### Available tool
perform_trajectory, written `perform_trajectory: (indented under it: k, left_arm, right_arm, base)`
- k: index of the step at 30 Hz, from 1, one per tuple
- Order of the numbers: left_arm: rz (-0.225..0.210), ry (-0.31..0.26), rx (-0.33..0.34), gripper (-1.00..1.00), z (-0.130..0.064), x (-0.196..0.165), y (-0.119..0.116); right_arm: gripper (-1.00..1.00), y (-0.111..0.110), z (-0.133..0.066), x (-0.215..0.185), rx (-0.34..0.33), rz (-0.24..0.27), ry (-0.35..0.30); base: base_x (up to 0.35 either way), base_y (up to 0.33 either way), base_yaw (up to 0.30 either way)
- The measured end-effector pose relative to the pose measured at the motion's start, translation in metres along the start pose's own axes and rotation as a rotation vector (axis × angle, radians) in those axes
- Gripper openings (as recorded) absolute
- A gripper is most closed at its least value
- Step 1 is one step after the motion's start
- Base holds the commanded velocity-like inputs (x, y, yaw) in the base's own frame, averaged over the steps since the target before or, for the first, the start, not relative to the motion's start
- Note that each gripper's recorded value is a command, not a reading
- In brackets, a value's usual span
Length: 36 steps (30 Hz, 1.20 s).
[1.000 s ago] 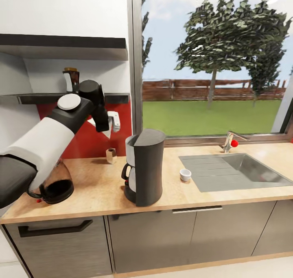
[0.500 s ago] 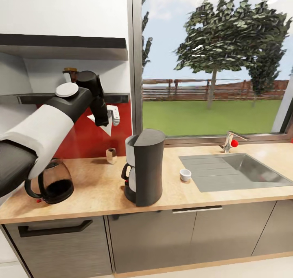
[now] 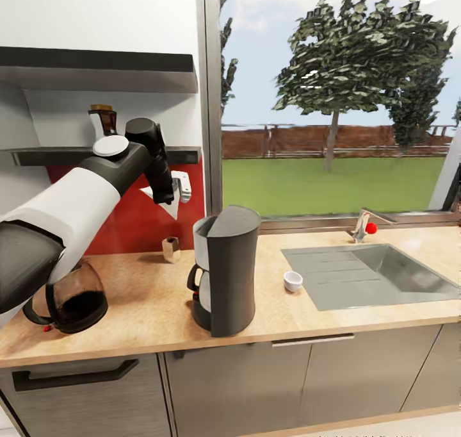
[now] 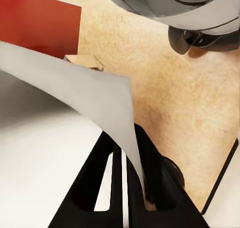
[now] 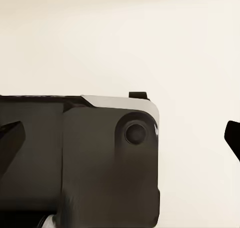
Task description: Set up a coffee station on the kitchen countertop: keep the coffee maker on the countertop, move the bottle of coffee from the kitchen shelf to the counter next to the coffee maker, place a paper coffee filter on top of the coffee maker, put the saucer next to the coffee maker with the coffee cup on the saucer, and place the electric kettle next to the coffee maker.
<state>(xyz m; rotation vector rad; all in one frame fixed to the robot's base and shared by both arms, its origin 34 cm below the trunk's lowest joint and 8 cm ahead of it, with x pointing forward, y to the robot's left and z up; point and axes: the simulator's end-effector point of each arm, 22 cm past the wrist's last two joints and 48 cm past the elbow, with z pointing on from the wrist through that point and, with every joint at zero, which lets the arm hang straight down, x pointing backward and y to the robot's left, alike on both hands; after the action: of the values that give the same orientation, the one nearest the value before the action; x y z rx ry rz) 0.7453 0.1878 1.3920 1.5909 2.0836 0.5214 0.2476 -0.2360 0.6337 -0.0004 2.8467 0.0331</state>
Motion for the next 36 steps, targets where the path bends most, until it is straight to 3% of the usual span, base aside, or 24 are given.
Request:
perform_trajectory:
  k: [9, 36]
  left_arm:
    - [0.002, -0.001, -0.007, -1.00, -0.004, -0.001, 0.001]
    - [0.014, -0.016, -0.001, -1.00, -0.004, -0.013, -0.003]
  right_arm:
    - [1.00, 0.000, 0.000, -0.001, 0.000, 0.000, -0.003]
    - [1.00, -0.002, 0.000, -0.001, 0.002, -0.001, -0.003]
  base:
    - [0.004, 0.000, -0.181]
    - [0.048, -0.022, -0.004]
